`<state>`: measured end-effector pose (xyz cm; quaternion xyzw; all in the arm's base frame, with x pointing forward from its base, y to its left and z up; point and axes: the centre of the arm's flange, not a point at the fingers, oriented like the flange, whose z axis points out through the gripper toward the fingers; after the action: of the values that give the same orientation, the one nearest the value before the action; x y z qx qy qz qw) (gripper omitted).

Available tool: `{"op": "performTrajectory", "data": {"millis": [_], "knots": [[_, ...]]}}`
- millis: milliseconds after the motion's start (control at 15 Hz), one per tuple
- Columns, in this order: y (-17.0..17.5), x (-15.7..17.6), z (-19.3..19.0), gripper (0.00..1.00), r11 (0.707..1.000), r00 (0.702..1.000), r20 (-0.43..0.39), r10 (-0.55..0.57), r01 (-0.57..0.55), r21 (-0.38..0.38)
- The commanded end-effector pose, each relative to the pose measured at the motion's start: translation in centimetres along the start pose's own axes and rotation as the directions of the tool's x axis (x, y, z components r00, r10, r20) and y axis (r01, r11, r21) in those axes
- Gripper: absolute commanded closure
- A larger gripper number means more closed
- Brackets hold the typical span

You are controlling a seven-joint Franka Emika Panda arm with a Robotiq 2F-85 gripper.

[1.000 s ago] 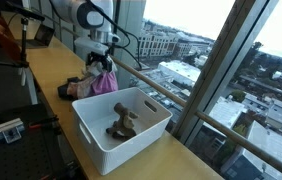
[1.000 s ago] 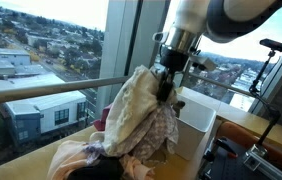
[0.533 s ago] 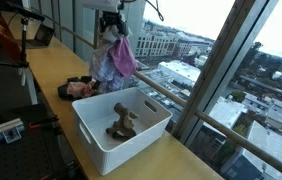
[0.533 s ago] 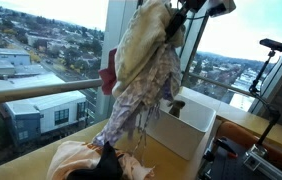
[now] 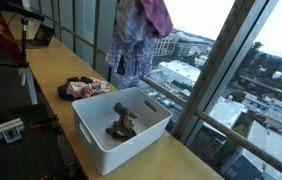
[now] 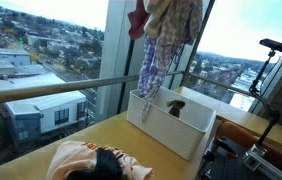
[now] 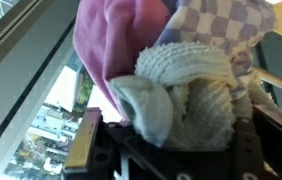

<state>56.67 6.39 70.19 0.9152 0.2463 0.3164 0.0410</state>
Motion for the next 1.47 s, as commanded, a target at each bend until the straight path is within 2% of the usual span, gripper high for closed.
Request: {"op": "performTrajectory", "data": {"millis": [0,267,467,600,1200,1400], "knots": [[5.0,3.2,-7.8,0.97,0.999,0.998,-0.059,-0.003,0.0,-0.052],[9.9,4.1,-15.4,0.97,0.996,0.998,-0.068,0.005,-0.011,-0.085],[10.6,3.2,-16.3,0.97,0.996,0.999,-0.043,0.008,-0.011,-0.085],[10.2,1.7,-15.0,0.97,0.997,1.0,-0.021,0.013,-0.015,-0.069],[9.0,-1.2,-5.9,0.97,1.0,0.994,0.102,0.025,-0.026,0.014],[7.6,-2.7,-3.0,0.97,0.998,0.989,0.145,0.02,-0.028,0.048]]}}
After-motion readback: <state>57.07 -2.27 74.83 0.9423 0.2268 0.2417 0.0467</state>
